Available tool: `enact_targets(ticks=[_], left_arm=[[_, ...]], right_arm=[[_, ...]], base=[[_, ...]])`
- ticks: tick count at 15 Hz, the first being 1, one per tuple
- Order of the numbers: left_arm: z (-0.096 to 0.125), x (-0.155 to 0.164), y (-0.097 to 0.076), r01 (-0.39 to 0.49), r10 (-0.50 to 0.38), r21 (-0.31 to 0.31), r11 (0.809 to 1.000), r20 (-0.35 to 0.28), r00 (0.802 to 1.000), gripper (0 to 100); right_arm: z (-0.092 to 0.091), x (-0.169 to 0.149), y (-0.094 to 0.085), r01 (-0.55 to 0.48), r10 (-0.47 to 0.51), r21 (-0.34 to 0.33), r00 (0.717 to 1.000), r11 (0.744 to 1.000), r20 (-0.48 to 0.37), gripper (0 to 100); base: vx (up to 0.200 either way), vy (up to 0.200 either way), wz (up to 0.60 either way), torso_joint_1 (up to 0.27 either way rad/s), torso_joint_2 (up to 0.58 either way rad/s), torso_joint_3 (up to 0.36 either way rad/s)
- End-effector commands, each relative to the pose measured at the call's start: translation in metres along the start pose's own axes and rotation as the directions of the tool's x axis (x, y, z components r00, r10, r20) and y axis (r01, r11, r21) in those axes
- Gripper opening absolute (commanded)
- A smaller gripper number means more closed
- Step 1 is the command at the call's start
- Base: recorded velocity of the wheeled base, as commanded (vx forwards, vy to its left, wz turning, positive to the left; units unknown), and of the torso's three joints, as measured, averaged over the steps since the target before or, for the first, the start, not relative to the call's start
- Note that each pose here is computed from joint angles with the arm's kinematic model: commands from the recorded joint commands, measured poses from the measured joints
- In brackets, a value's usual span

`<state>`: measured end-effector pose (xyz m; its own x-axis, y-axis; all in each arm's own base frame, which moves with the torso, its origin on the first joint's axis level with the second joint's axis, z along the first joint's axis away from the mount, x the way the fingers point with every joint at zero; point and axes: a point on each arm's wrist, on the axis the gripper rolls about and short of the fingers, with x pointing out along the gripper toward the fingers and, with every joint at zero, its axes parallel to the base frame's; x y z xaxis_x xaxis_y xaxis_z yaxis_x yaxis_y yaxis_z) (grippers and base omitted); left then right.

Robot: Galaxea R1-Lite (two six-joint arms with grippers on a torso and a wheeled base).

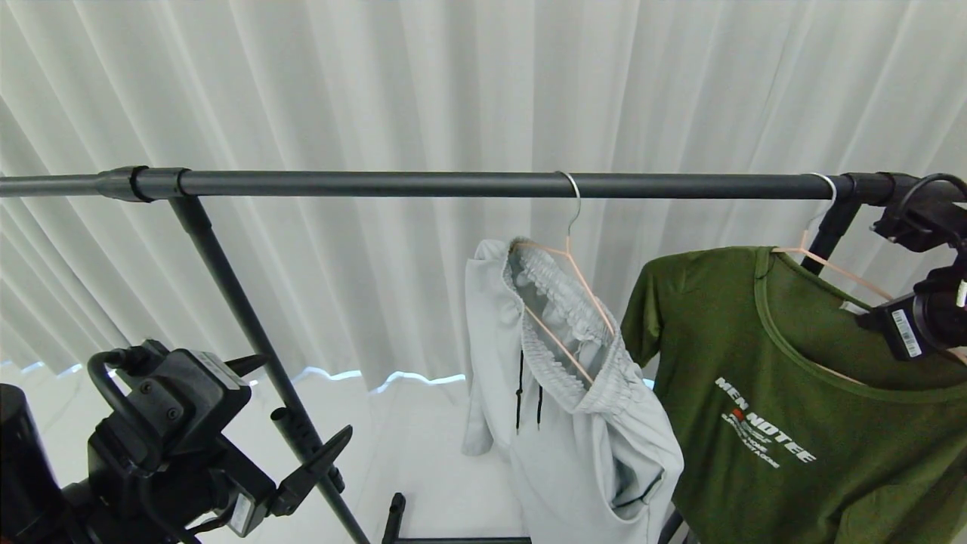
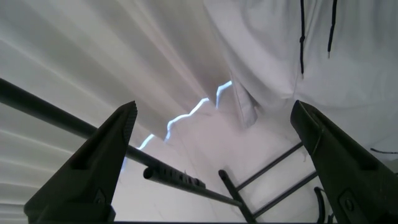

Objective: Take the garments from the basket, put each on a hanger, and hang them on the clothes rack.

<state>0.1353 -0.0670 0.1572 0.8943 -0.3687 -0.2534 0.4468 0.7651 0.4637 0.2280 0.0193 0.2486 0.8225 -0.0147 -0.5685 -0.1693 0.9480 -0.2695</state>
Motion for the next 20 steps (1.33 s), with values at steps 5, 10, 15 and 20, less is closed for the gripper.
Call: enact_targets(ticks=[5, 10, 15, 20], left_arm=[[-0.006, -0.010, 0.012, -0.095, 0.095, -0.027, 0.995, -0.010, 0.995, 100], [-0.019, -0.025, 0.027, -0.242, 0.239, -0.056, 0.969, -0.060, 0.969, 100], [-0.027, -0.044, 0.034, -0.361, 0.356, -0.065, 0.930, -0.078, 0.931, 100], [-0.039, -0.068, 0.025, -0.453, 0.448, -0.066, 0.889, -0.081, 0.891, 100]], right_arm=[[-0.021, -0.057, 0.002, 0.000, -0.008, 0.070, 0.993, 0.998, 0.122, 100], [-0.074, -0.111, 0.009, -0.021, -0.022, 0.159, 0.965, 0.987, 0.261, 100], [-0.098, -0.123, 0.009, 0.053, -0.107, 0.206, 0.960, 0.977, 0.260, 100], [-0.117, -0.129, 0.013, 0.092, -0.147, 0.220, 0.957, 0.971, 0.249, 100]], base=[[0.000, 0.000, 0.00, 0.000, 0.00, 0.000], [-0.080, 0.000, 0.00, 0.003, 0.00, 0.001], [-0.200, 0.000, 0.00, -0.004, 0.00, 0.004], [-0.200, 0.000, 0.00, 0.004, 0.00, 0.001]])
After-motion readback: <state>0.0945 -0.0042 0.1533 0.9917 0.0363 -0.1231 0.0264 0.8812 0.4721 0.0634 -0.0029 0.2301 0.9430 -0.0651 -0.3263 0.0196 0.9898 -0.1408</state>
